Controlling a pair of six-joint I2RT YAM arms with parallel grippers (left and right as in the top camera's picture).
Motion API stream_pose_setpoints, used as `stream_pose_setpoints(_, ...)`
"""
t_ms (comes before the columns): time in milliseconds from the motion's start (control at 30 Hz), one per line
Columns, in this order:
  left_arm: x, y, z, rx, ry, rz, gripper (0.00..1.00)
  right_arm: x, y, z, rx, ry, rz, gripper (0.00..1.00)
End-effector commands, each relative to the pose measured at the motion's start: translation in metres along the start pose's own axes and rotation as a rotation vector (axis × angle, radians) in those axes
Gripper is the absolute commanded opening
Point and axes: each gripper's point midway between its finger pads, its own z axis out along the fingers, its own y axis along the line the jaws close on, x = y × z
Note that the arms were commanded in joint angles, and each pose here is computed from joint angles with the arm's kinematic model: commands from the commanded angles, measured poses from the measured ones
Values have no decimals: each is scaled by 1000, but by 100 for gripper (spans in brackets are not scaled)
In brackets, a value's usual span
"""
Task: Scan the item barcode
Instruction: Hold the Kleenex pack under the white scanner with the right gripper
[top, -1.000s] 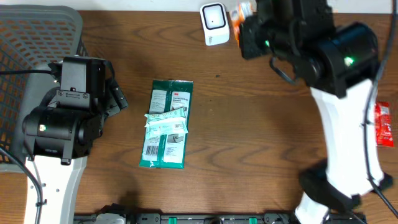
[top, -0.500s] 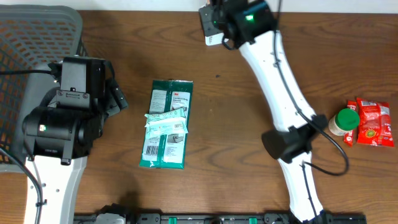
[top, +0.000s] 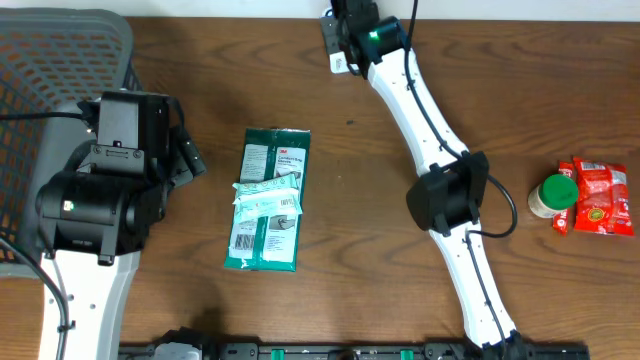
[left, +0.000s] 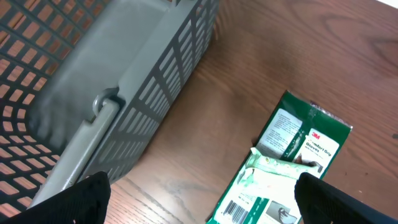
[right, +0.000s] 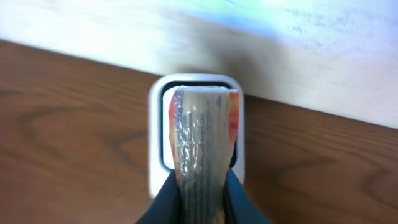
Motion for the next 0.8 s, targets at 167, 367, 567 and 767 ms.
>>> stream_pose_setpoints(167,-2,4,-2,-16,-11,-6,95,4,-6,32,-49,-34,20,1)
stream_pose_setpoints(367,-2,4,-2,-17,-11,-6,95,3,-3,32,-64,-40,22,1)
stream_pose_setpoints(567,-3,4,-2,-17,-11,-7,95,12,-5,33,-60,-3,70,1)
stream_pose_setpoints(767,-3,4,-2,-17,-11,-7,95,-10,-17,-4,-78,-5,85,1)
